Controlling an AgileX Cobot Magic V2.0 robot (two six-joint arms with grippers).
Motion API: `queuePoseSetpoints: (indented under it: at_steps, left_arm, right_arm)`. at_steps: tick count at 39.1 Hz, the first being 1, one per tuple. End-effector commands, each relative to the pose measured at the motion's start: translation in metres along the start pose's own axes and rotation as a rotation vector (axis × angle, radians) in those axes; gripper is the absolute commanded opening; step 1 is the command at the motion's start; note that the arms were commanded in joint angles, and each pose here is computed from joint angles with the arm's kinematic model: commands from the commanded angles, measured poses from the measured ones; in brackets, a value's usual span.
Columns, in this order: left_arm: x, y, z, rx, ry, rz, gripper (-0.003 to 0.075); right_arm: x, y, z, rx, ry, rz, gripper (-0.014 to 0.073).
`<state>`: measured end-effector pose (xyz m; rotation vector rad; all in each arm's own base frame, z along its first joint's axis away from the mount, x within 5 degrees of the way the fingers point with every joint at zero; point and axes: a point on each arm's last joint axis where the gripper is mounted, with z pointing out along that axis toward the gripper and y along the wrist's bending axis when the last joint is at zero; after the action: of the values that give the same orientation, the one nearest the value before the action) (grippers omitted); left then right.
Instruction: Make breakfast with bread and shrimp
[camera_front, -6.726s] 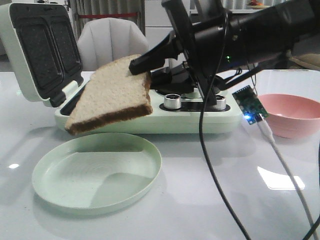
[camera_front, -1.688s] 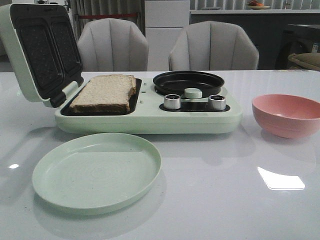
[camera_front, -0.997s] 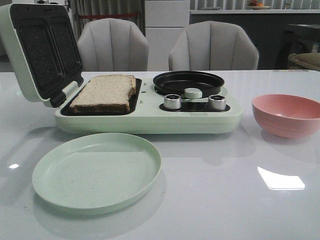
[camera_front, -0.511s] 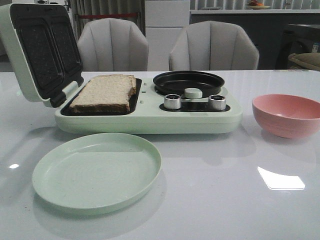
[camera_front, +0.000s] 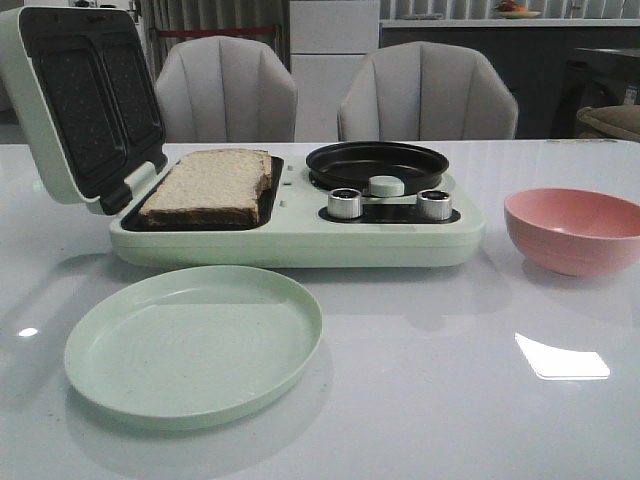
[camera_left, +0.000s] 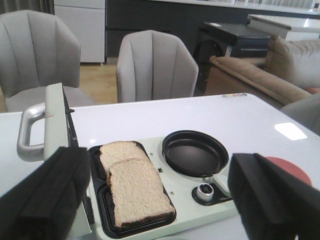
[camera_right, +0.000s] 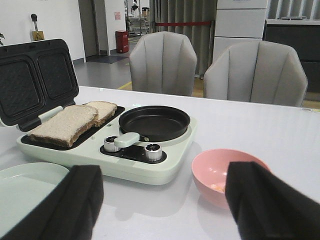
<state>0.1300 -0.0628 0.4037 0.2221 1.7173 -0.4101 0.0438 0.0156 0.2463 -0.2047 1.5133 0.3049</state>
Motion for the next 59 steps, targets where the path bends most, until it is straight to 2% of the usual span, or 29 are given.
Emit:
queuePoseSetpoints:
  at_steps: [1, 6, 13, 19, 26, 31, 38, 43, 54, 59]
  left_arm:
    - [-0.019, -0.005, 0.017, 0.003, -0.005, -0.016, 0.0618]
    - [-0.026, -0.004, 0.043, -0.049, 0.074, -0.012, 0.0618]
    - [-0.039, 0.011, 0.060, -0.123, 0.070, -0.098, 0.0617]
    - [-0.049, 0.028, 0.066, -0.203, 0.049, -0.132, 0.0618]
    - [-0.055, 0.052, 0.081, -0.317, 0.115, -0.167, 0.0617]
    - [-0.060, 0.065, 0.092, -0.352, 0.124, -0.192, 0.0614]
    - [-0.066, 0.086, 0.107, -0.394, 0.129, -0.265, 0.0562]
    - [-0.067, 0.104, 0.118, -0.441, 0.163, -0.311, 0.0562]
    - [-0.065, 0.128, 0.144, -0.434, 0.155, -0.436, 0.0562]
    - [-0.058, 0.136, 0.158, -0.372, 0.151, -0.540, 0.0562]
  right_arm:
    - [-0.015, 0.000, -0.001, 0.006, -0.092, -0.006, 0.0603]
    - [-0.015, 0.000, -0.001, 0.006, -0.092, -0.006, 0.0603]
    - [-0.015, 0.000, -0.001, 0.006, -0.092, -0.006, 0.0603]
    - [-0.015, 0.000, -0.001, 0.006, -0.092, -0.006, 0.0603]
    - [-0.015, 0.000, -0.001, 0.006, -0.092, -0.006, 0.0603]
    - [-0.015, 0.000, -0.001, 0.006, -0.092, -0.006, 0.0603]
    - [-0.015, 0.000, -0.001, 0.006, -0.092, -0.006, 0.0603]
    - [-0.015, 0.000, -0.001, 0.006, -0.092, -0.006, 0.0603]
    - [-0.015, 0.000, -0.001, 0.006, -0.092, -0.006, 0.0603]
    - [-0.015, 0.000, -0.001, 0.006, -0.092, -0.006, 0.0603]
